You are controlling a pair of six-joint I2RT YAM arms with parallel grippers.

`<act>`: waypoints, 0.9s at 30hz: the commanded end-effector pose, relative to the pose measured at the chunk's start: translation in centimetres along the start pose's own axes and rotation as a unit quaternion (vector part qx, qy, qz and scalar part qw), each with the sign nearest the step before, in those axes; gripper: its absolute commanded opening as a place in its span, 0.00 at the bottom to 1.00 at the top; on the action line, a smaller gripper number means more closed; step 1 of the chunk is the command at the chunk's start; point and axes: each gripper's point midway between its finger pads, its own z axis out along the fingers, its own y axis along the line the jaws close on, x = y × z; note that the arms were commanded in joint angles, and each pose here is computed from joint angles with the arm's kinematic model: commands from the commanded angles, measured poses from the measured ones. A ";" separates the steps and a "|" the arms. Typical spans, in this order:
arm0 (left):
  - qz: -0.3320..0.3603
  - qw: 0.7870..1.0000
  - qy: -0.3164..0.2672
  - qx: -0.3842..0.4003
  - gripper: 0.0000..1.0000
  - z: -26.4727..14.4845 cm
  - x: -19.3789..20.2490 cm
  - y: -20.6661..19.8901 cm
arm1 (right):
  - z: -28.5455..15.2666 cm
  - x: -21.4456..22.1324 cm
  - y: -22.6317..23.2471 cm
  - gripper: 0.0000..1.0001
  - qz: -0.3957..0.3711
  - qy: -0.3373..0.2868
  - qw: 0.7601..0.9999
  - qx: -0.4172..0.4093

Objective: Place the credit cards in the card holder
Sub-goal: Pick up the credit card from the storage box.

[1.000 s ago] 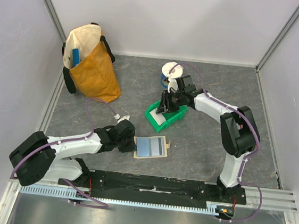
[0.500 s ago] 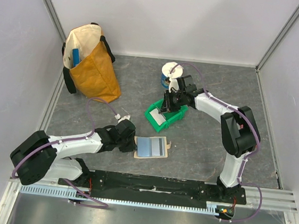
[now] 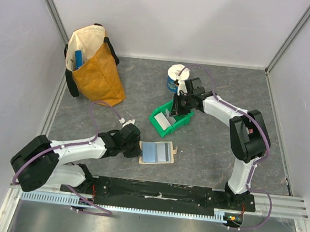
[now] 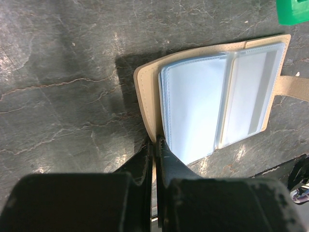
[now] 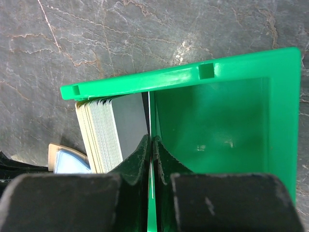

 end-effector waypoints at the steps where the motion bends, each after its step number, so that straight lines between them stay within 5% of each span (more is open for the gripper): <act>1: 0.017 1.000 -0.004 0.018 0.02 0.0 -0.7 -1.2 | -0.5 -1.3 0.2 0.09 -0.020 -0.013 1.000 0.007; 16: 0.017 1.000 -0.003 0.019 0.02 0.1 -0.7 -1.2 | 0.4 0.0 0.2 0.19 -0.042 0.020 0.999 0.016; 23: 0.017 1.000 -0.004 0.019 0.02 0.0 -0.6 -1.2 | 0.0 -1.3 -0.2 0.02 -0.051 0.002 0.998 0.042; 27: 0.016 1.000 -0.005 0.019 0.02 -0.1 -0.6 -1.0 | -1.8 -3.8 -0.1 0.00 -0.070 -0.033 0.995 0.070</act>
